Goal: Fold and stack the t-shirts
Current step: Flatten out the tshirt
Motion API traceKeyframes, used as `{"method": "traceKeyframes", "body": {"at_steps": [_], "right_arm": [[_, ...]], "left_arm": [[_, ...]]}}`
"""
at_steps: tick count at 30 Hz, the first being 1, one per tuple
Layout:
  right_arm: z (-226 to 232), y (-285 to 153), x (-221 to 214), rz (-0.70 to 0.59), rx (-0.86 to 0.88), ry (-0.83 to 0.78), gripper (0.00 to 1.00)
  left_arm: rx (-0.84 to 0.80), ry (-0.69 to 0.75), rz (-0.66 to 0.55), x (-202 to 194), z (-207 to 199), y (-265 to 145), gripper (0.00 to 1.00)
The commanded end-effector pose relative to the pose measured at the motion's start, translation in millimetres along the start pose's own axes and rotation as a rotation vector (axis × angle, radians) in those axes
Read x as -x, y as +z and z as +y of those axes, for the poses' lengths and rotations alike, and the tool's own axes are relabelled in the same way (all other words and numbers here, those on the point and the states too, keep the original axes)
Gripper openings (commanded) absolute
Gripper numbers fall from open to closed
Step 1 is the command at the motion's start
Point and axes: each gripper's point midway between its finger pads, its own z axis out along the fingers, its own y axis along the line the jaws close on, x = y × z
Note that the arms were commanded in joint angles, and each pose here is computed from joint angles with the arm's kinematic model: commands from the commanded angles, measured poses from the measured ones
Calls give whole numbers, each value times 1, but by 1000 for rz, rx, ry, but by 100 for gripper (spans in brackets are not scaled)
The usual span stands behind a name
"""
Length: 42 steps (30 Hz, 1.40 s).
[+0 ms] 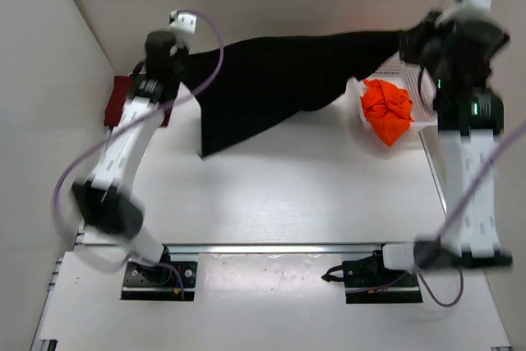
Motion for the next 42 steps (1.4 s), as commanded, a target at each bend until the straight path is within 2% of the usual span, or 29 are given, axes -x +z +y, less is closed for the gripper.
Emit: {"method": "traceKeyframes", "body": {"at_steps": [1, 3, 5, 6, 8, 9, 13, 16, 21, 27, 33, 38, 39, 41, 42], "right_arm": [[-16, -54, -53, 51, -78, -27, 0], [-26, -72, -105, 140, -91, 17, 0], [-38, -94, -173, 290, -124, 46, 0], [-37, -101, -185, 313, -115, 61, 0], [-38, -126, -239, 425, -120, 112, 0], [-32, -135, -249, 440, -94, 133, 0], [-21, -170, -332, 663, -80, 245, 0], [-12, -192, -365, 764, -59, 279, 1], [-17, -206, -369, 821, -70, 254, 0], [-28, -202, -352, 814, -54, 243, 1], [-28, -175, -312, 722, -12, 259, 0], [6, -121, -285, 689, 102, 188, 0], [10, -118, -282, 691, 119, 181, 0], [1, -115, -276, 704, 112, 212, 0], [-1, -118, -278, 715, 120, 224, 0]], "left_arm": [[77, -8, -318, 58, 41, -121, 0], [8, 7, -213, 15, 22, -122, 0], [-52, 20, -146, -23, 10, -127, 0], [-72, 34, -100, -46, 3, -132, 0], [-120, 79, -32, -81, -9, -139, 0], [-138, 115, 7, -103, -14, -147, 0], [-252, 211, 142, -177, -42, -169, 0], [-333, 256, 266, -243, -60, -192, 0], [-453, 264, 403, -294, -75, -224, 0], [-429, 302, 389, -290, -63, -227, 0], [-303, 251, 372, -260, -41, -198, 0], [-135, 232, 277, -176, -17, -135, 0], [-116, 216, 291, -171, -9, -129, 0], [-132, 173, 248, -131, 2, -114, 0], [-186, 186, 230, -126, -4, -116, 0]]}}
